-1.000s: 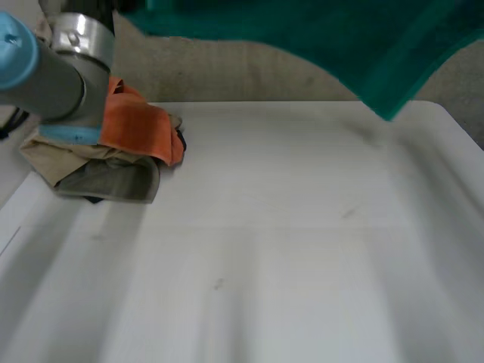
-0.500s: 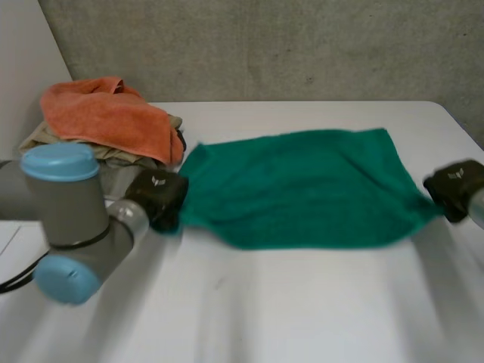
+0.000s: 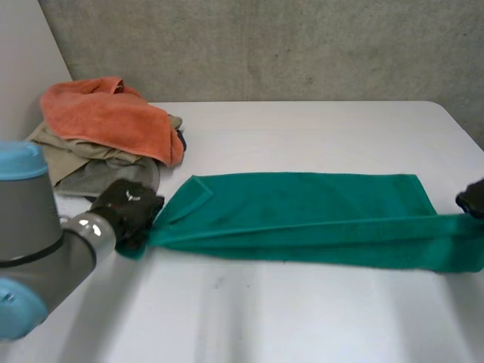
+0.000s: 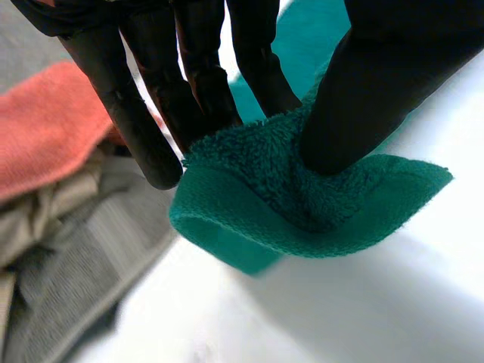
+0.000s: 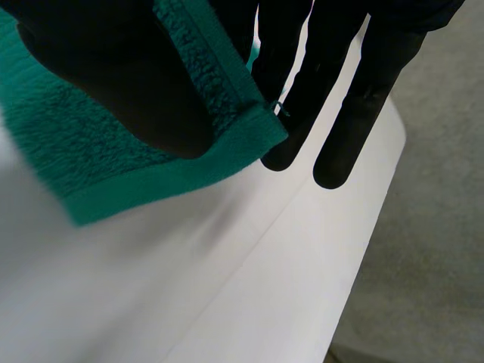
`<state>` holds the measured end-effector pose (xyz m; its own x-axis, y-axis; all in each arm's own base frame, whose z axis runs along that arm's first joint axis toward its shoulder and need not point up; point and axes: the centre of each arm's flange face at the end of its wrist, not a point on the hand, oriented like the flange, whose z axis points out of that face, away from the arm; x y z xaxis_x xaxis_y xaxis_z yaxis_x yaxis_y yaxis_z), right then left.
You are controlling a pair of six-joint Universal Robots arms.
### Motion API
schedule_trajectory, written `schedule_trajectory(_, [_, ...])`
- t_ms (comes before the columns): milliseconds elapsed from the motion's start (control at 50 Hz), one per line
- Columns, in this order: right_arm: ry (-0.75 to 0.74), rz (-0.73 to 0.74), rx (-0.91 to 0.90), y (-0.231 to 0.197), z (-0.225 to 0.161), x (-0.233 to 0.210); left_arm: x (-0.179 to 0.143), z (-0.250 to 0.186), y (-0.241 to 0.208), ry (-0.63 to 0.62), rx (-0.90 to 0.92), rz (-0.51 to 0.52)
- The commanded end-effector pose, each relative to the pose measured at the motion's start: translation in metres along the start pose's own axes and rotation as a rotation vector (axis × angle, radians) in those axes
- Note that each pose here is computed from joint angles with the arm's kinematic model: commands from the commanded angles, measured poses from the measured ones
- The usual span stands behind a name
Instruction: Fold the laundry.
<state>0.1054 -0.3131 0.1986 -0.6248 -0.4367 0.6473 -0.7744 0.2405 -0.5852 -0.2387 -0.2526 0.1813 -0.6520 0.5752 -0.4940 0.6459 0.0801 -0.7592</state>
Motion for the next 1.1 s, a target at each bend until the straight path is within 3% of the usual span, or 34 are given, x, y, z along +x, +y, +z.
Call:
schedule_trajectory(20, [0.253,0.041,0.179,-0.057,0.034,0.045,-0.030,0.057,-0.079,-0.163,0.341,0.046])
schedule_trajectory(40, [0.366,0.091,0.253,-0.079,0.033,0.070,-0.038,0.060,-0.096,-0.201,0.406,0.046])
schedule_trajectory(80, [0.469,0.143,0.335,-0.099,0.027,0.093,-0.066,0.060,-0.147,-0.320,0.609,0.051])
schedule_trajectory(140, [0.610,0.224,0.521,-0.131,0.014,0.130,-0.090,0.054,-0.187,-0.428,0.803,0.032])
schedule_trajectory(220, [0.720,0.272,0.729,-0.155,-0.001,0.155,-0.131,0.033,-0.236,-0.554,1.158,-0.095])
schedule_trajectory(340, [0.782,0.265,0.851,-0.168,-0.015,0.167,-0.153,0.037,-0.234,-0.587,1.212,-0.137])
schedule_trajectory(480, [0.684,0.270,0.768,-0.152,0.005,0.145,-0.121,0.073,-0.191,-0.477,1.020,-0.173])
schedule_trajectory(600, [0.468,0.264,0.630,-0.119,0.040,0.100,-0.078,0.100,-0.132,-0.356,0.804,-0.202])
schedule_trajectory(700, [0.301,0.275,0.484,-0.087,0.062,0.058,-0.033,0.105,-0.095,-0.245,0.665,-0.213])
schedule_trajectory(800, [0.204,0.199,0.318,-0.059,0.061,0.033,0.000,0.101,-0.059,-0.141,0.496,-0.225])
schedule_trajectory(920, [0.073,0.092,0.087,-0.019,0.048,0.015,0.023,0.065,-0.023,-0.017,0.233,-0.242])
schedule_trajectory(1100, [0.025,-0.061,-0.096,0.003,-0.034,0.030,0.032,-0.026,-0.006,0.092,0.002,-0.249])
